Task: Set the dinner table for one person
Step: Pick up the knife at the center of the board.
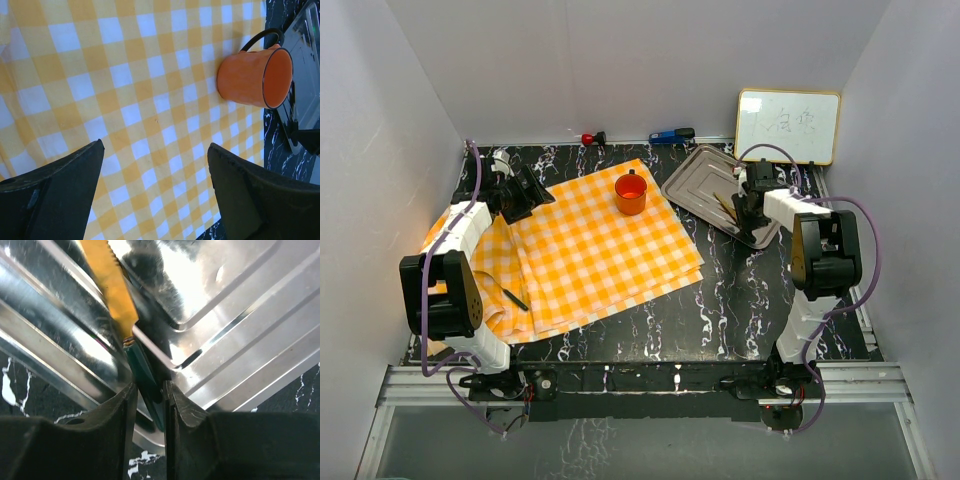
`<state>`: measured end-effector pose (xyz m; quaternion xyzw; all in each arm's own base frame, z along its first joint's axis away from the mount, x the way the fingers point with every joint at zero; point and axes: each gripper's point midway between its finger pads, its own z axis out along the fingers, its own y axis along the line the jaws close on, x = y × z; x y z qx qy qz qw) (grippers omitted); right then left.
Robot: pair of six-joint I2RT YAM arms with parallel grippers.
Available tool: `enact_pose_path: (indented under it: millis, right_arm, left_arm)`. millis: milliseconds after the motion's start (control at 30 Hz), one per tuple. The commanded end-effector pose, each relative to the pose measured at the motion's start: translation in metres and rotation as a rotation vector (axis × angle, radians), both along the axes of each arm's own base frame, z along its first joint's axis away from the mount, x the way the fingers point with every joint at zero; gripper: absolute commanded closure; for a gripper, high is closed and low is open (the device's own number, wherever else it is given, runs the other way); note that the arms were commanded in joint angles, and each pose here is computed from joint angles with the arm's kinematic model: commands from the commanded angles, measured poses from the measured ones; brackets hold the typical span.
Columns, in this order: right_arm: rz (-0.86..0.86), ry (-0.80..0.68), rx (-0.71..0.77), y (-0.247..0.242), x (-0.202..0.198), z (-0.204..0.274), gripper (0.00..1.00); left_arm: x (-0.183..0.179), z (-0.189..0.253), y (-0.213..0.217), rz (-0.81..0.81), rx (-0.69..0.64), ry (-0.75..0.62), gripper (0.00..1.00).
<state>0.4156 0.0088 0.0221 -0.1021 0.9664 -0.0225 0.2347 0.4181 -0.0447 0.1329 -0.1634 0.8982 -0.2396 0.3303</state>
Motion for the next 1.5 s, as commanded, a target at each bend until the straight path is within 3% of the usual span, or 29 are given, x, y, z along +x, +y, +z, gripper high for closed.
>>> enact_pose_path:
  millis: [0, 133, 300, 433, 600, 767, 900, 1133, 1467]
  right_arm:
    - [-0.111, -0.076, -0.034, -0.008, 0.010, -0.008, 0.75]
    - [-0.129, -0.119, -0.064, -0.003, 0.018, -0.001, 0.75]
    - [-0.127, -0.059, -0.074, 0.000, 0.017, -0.019, 0.76]
    - [-0.112, -0.048, -0.030, 0.008, 0.013, -0.030, 0.82]
    - [-0.102, -0.026, 0.005, 0.015, 0.011, -0.039, 1.00]
    - [-0.107, -0.035, 0.048, 0.026, 0.012, -0.041, 1.00]
    - [-0.118, -0.088, 0.070, 0.032, 0.022, -0.017, 1.00]
    - [-0.094, -0.271, 0.115, 0.056, 0.047, 0.078, 1.00]
    - [0.013, -0.363, 0.227, 0.113, 0.025, 0.150, 1.00]
  left_arm:
    - [0.000, 0.006, 0.000, -0.007, 0.002, -0.019, 0.16]
    - [0.000, 0.004, -0.001, -0.009, -0.003, -0.013, 0.16]
    - [0.000, 0.003, -0.001, -0.009, -0.004, -0.007, 0.16]
    - [0.000, 0.004, 0.000, -0.009, -0.002, -0.010, 0.16]
    - [0.000, 0.005, 0.000, -0.008, 0.000, -0.011, 0.16]
    - [0.000, 0.005, 0.000, -0.008, -0.001, -0.007, 0.16]
    - [0.001, 0.008, -0.001, -0.006, -0.005, -0.016, 0.16]
    - [0.002, 0.014, -0.002, -0.004, -0.012, -0.029, 0.16]
    - [-0.001, 0.019, -0.004, -0.002, -0.019, -0.036, 0.16]
